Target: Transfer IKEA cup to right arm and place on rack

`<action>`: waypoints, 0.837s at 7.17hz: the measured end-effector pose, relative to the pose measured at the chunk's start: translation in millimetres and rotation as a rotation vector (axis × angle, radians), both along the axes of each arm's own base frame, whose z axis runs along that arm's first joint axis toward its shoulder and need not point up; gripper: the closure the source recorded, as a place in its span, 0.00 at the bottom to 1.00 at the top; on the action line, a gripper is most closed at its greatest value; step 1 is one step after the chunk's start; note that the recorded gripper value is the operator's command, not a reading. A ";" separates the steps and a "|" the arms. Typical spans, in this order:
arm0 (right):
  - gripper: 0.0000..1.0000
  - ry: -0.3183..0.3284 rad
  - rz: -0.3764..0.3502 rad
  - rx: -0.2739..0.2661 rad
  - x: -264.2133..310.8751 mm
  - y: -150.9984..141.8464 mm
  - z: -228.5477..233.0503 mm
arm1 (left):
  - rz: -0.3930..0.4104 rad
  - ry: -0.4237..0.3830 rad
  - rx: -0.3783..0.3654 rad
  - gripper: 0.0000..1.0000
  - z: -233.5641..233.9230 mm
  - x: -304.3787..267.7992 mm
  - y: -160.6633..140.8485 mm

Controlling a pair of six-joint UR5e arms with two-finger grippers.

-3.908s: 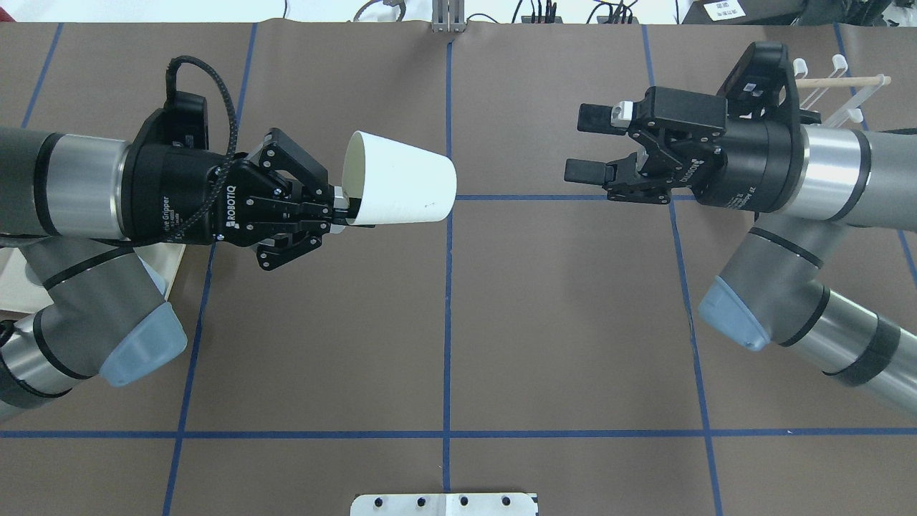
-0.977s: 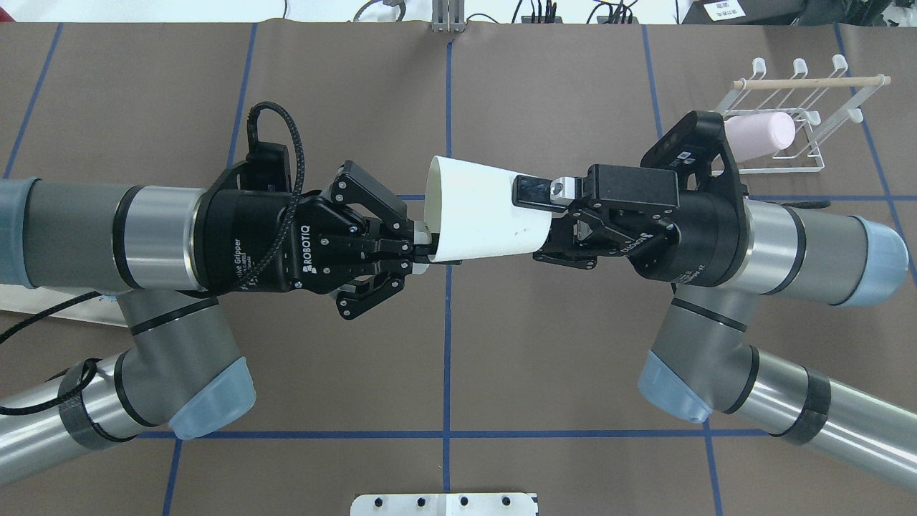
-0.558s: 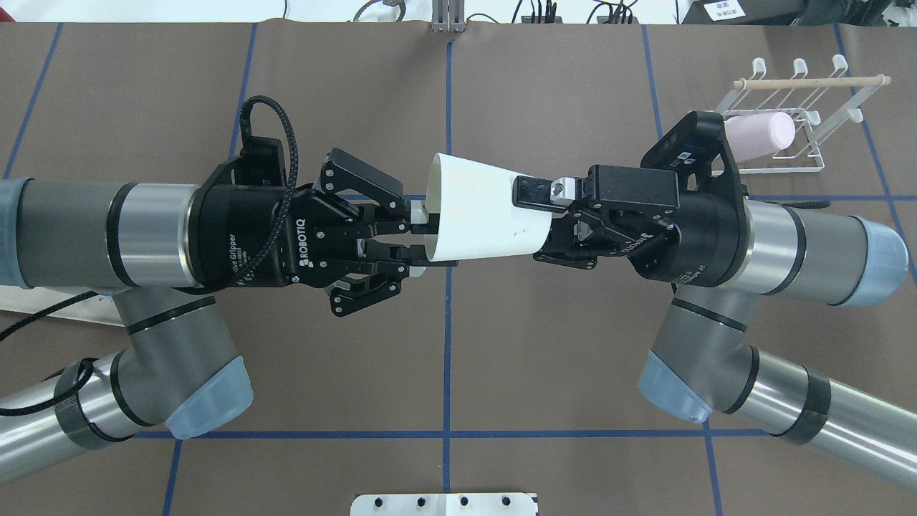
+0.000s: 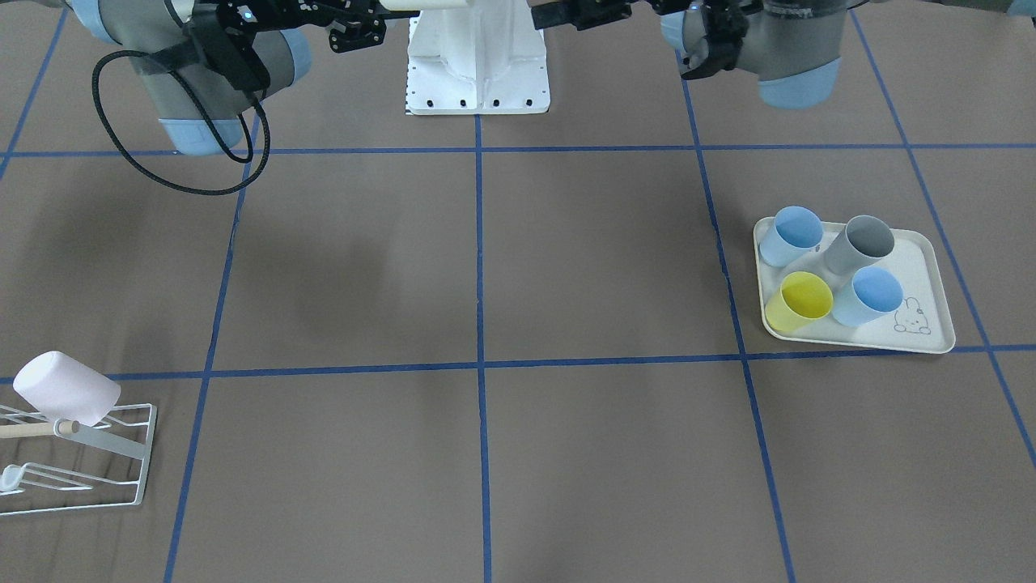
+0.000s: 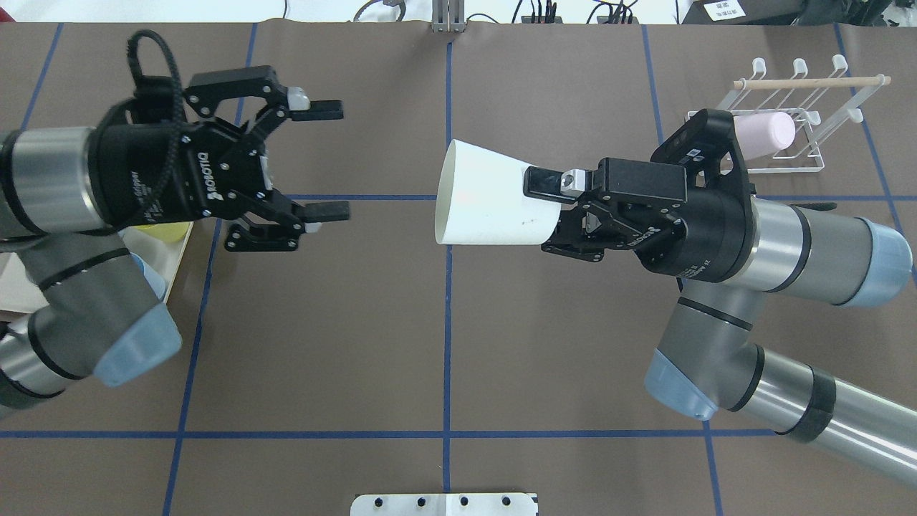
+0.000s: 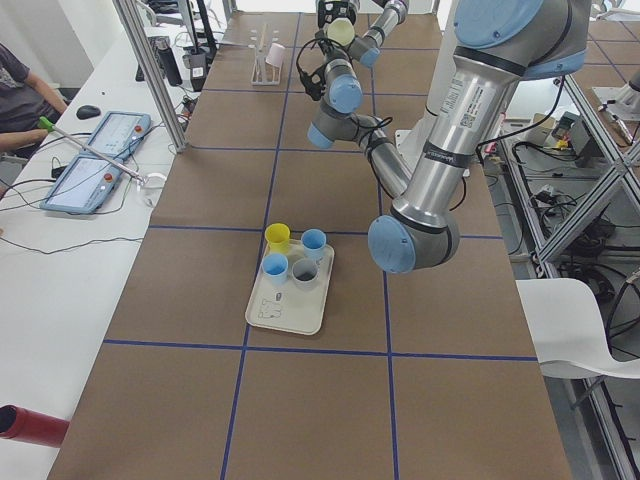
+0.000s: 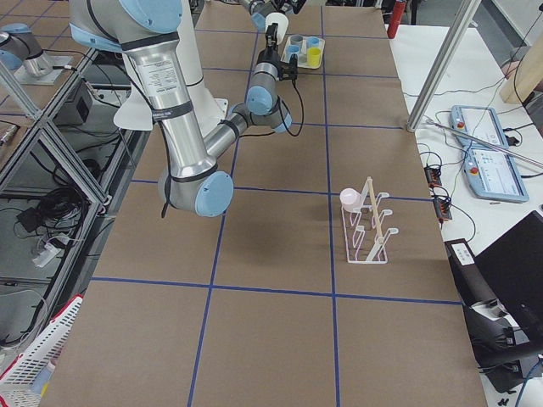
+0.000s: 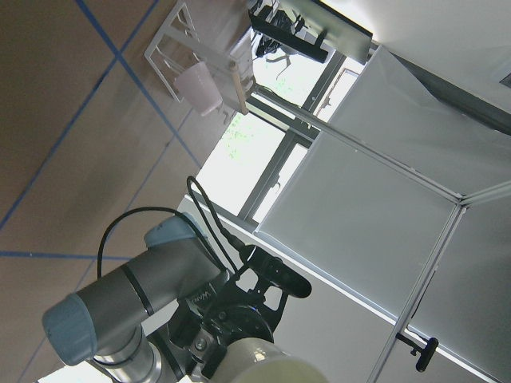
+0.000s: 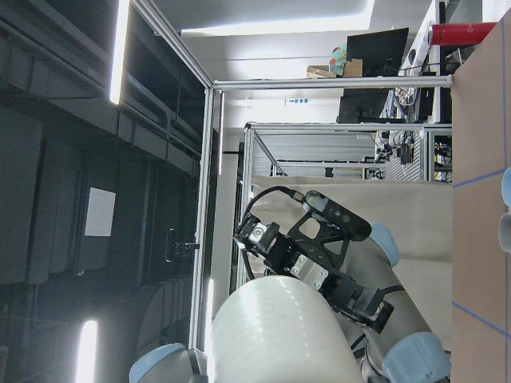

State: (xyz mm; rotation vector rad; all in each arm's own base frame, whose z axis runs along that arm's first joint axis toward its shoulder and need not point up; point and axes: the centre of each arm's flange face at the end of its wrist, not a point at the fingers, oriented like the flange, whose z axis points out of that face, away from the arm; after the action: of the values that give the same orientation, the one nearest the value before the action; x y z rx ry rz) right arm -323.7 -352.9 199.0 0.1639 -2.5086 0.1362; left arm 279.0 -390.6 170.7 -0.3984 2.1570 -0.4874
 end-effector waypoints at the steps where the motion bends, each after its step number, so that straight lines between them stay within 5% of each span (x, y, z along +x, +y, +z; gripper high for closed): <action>1: 0.78 0.028 0.058 -0.001 6.2 -11.5 10.1 | -0.048 -0.123 0.050 0.00 31.3 -24.5 -18.5; 4: 0.78 0.279 0.228 0.006 42.0 -73.4 61.0 | -0.102 -0.562 0.210 0.00 115.2 -110.8 -102.3; 6: 0.78 0.532 0.303 0.005 75.9 -122.4 74.0 | -0.145 -0.707 0.279 0.00 156.3 -148.3 -133.1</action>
State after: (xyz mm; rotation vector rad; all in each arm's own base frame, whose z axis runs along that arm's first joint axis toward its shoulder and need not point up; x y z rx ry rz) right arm -247.8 -475.3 273.0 0.5115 -1.9423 0.1817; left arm 130.6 -523.7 327.0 0.0873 1.5334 -0.3315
